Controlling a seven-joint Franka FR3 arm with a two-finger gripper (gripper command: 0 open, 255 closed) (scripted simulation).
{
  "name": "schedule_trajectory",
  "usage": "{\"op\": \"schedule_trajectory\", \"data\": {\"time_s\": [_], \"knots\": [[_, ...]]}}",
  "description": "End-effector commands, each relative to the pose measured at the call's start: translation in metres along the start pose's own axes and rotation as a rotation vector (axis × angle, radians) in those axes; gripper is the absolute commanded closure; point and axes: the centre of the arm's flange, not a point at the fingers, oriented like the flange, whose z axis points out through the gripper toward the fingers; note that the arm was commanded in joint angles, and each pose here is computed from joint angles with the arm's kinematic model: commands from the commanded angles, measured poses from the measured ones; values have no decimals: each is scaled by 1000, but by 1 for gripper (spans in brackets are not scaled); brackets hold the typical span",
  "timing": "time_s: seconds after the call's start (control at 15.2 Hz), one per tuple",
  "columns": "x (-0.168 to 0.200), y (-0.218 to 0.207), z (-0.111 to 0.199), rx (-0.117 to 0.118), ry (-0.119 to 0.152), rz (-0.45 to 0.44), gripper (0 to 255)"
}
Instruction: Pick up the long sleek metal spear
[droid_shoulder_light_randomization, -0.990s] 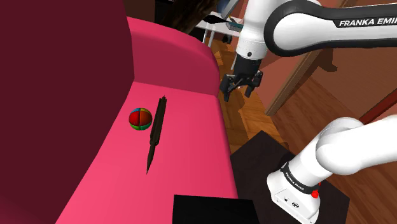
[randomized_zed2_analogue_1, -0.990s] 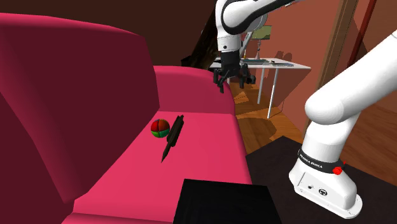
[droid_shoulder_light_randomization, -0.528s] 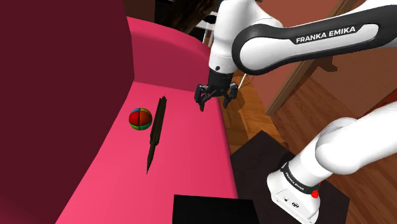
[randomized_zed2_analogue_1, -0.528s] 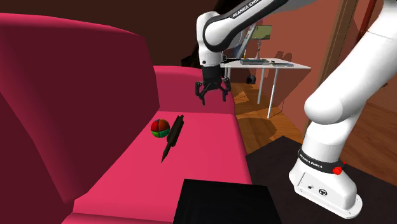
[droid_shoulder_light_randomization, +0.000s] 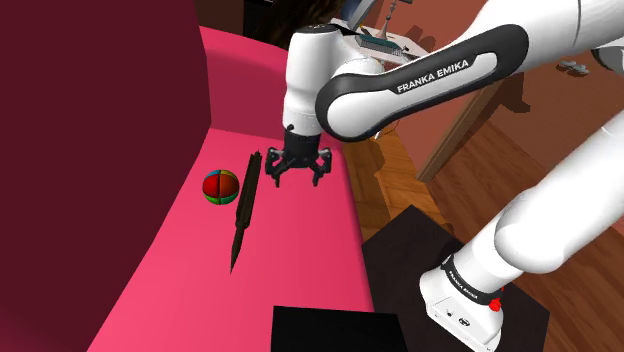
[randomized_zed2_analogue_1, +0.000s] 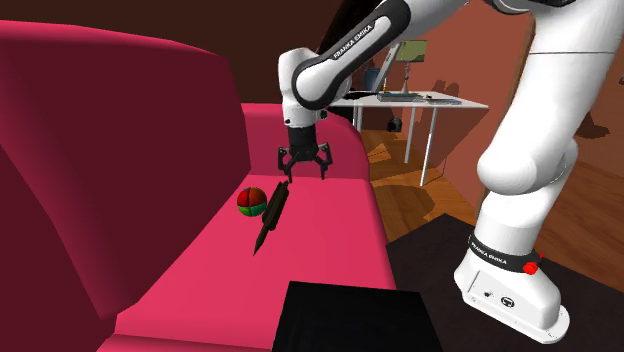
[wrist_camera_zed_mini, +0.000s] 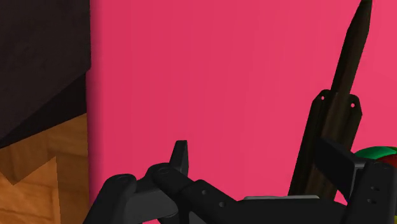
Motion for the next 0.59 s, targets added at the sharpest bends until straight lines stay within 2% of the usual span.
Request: {"op": "schedule_trajectory", "data": {"time_s": [0.0,0.53], "knots": [[5,-23,16,9,0,31,0],[27,-109,65,37,0,144,0]]}}
